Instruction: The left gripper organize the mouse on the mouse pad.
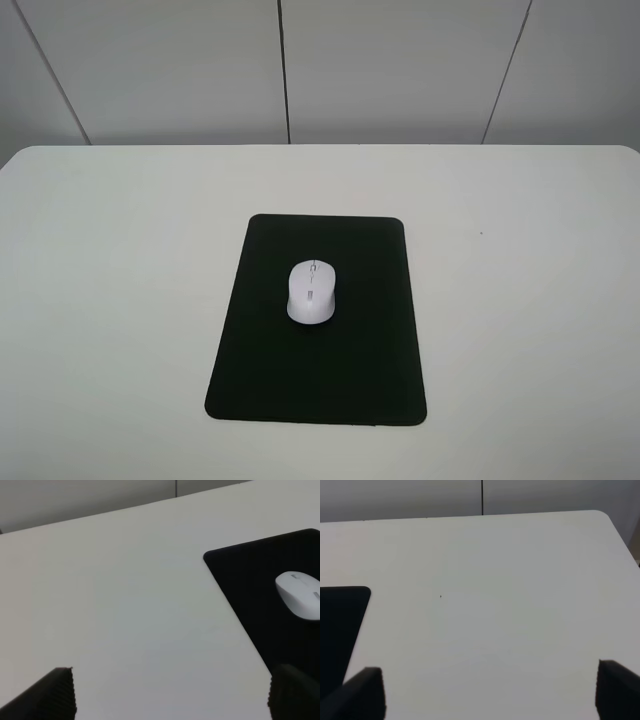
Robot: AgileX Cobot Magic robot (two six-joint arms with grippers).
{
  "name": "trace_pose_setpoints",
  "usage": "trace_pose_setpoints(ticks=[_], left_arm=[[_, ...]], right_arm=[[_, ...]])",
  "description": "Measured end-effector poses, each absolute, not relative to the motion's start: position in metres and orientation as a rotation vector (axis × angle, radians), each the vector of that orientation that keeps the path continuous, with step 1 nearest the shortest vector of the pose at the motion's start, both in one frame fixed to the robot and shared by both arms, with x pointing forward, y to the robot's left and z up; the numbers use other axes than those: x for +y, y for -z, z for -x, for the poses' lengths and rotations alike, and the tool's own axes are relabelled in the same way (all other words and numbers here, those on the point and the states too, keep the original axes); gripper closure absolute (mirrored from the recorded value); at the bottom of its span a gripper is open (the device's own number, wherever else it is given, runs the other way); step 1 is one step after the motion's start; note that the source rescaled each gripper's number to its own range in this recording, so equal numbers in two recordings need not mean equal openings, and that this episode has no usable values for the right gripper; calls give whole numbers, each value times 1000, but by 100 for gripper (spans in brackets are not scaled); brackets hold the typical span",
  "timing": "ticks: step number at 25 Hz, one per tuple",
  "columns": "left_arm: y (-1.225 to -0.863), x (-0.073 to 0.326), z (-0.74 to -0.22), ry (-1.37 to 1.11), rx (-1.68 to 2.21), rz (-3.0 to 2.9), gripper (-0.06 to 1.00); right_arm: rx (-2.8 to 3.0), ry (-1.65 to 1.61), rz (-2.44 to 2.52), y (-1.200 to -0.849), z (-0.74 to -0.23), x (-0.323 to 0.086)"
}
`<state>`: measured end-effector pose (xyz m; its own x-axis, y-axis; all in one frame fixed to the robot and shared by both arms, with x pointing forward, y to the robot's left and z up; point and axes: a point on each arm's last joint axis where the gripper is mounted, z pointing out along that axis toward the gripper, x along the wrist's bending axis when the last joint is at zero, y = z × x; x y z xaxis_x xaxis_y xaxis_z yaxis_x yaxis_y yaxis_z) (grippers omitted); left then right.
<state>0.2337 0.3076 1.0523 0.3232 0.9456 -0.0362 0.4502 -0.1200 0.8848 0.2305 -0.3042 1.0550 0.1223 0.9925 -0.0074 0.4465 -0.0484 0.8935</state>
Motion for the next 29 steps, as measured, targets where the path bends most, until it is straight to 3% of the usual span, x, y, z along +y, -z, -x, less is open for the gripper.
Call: trace_pose_setpoints(ticks=[13, 29], left_arm=[[-1052, 305, -231, -937, 1611, -1496, -6], [-1052, 305, -231, -958, 1644, -1470, -6]], right_arm=[[1433, -875, -1613, -1055, -230, -304], [1433, -875, -1613, -1055, -230, -304]])
